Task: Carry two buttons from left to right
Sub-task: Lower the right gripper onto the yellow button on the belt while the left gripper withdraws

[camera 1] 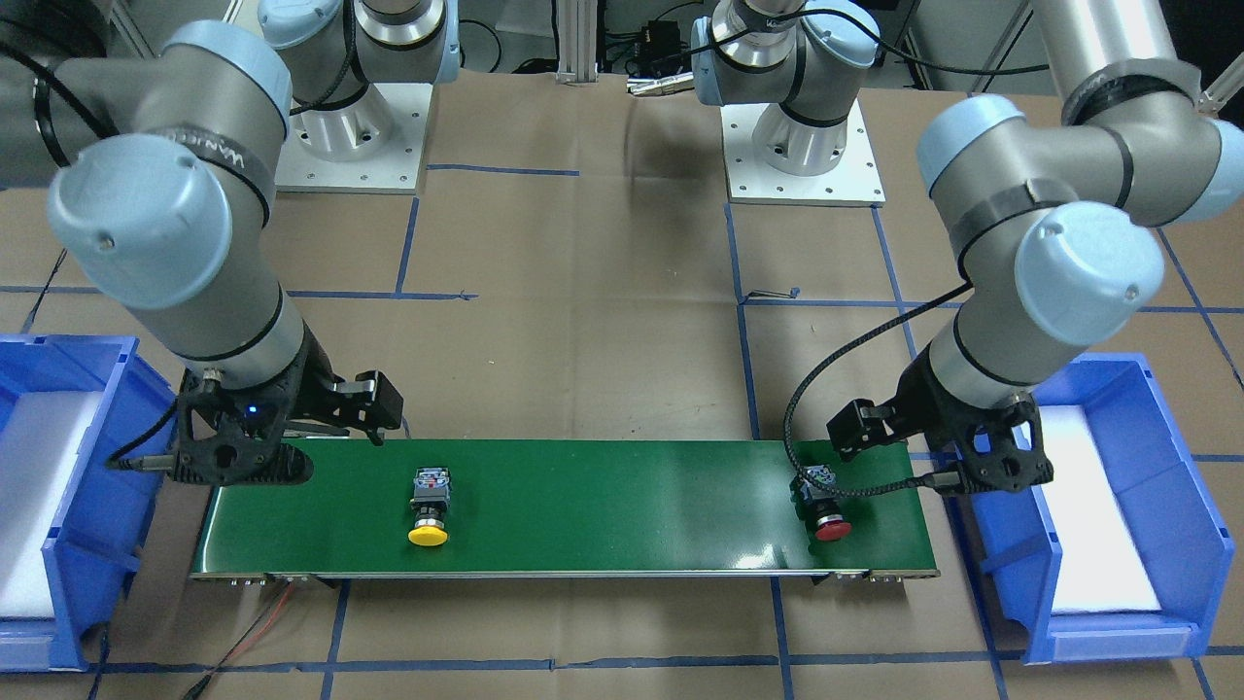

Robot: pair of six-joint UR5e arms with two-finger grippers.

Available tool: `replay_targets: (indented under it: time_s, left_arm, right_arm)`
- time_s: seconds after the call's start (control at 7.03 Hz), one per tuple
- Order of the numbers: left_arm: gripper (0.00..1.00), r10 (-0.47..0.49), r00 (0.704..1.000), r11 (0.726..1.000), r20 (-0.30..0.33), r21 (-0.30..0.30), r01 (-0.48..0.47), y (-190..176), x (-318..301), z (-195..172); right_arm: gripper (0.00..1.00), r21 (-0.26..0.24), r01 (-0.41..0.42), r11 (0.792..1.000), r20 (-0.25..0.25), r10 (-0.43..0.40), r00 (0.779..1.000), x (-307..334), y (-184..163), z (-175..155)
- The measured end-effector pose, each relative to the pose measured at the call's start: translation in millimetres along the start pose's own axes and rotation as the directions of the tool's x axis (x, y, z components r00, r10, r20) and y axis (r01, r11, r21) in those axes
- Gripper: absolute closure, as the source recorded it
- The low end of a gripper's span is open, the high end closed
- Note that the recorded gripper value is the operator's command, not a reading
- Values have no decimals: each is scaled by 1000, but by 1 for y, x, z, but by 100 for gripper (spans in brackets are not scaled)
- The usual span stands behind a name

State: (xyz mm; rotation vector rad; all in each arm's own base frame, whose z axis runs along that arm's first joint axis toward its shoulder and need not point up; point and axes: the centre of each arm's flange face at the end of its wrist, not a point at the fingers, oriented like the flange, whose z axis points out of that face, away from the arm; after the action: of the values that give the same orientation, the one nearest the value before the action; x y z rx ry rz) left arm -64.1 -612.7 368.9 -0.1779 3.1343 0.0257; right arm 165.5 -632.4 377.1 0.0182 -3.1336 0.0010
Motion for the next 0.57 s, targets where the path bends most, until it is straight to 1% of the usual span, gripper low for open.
replay_targets:
  time_s: [0.14,0.28,0.57]
  left_arm:
    - [0,13,1000,1000,-2,-8,-13,19,4,-25]
    - [0,33,999,999,-2,-11,-33,41,13,-47]
    - [0,75,997,997,-2,2,-75,87,32,-85]
  right_arm:
    - [0,25,0,1000,2,0,1000,-5,-11,14]
    - [0,36,2,999,4,-2,1000,-10,-19,27]
    - [0,14,3,1000,3,-4,1000,-13,-26,53]
